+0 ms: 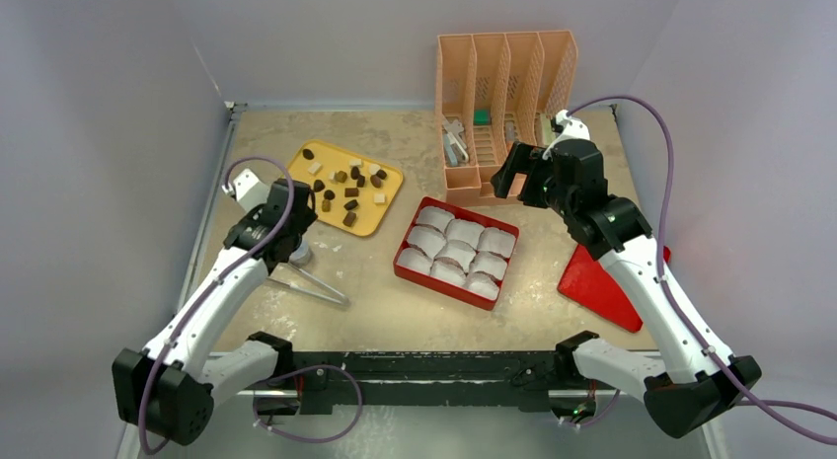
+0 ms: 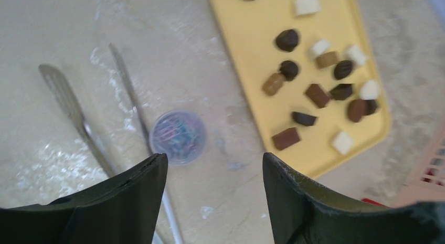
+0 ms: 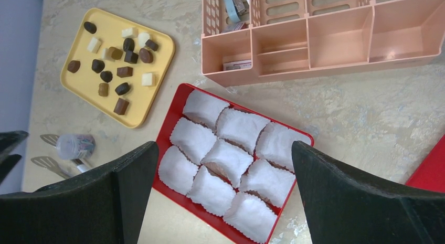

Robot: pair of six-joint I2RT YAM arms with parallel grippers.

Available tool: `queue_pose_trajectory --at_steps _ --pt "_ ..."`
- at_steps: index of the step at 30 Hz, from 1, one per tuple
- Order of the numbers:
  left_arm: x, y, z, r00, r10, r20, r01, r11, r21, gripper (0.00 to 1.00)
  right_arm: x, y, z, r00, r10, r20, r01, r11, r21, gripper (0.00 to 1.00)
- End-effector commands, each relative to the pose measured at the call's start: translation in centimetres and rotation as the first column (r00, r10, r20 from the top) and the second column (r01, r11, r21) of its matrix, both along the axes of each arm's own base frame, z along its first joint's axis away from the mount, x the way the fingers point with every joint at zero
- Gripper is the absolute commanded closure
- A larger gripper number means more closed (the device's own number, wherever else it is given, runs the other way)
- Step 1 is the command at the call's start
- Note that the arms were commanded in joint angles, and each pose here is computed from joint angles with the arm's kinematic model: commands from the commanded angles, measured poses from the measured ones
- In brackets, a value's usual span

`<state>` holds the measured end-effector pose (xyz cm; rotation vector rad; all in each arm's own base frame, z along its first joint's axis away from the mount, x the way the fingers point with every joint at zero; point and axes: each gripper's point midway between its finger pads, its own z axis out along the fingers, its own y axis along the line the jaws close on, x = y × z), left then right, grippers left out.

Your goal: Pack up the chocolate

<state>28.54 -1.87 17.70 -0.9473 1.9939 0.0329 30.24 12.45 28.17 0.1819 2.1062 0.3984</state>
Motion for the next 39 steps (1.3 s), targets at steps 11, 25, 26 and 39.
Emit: queue_pose_trajectory --at_steps 11,25,26,39 --pt "-4.0 0.2 -8.8 0.935 0.284 -0.212 -0.316 0.939 -0.137 0.45 0.3 -0.4 0.6 1.000 -0.014 0.025 0.015 1.000 -0.007 0.02" --pt "-6.7 0.2 -11.7 0.919 0.313 -0.239 -0.362 0.910 -0.200 0.43 0.3 -0.4 -0.1 1.000 -0.014 0.019 0.015 1.000 -0.014 0.02" --pt "-6.7 0.2 -11.9 0.920 0.310 -0.239 -0.360 0.910 -0.204 0.42 0.3 -0.4 -0.1 1.000 -0.014 0.018 0.014 1.000 -0.013 0.02" --pt "-7.4 -0.5 -15.2 0.911 0.294 -0.288 -0.363 0.904 -0.225 0.43 0.1 -0.6 -0.2 1.000 -0.020 0.017 0.020 1.000 -0.016 0.02"
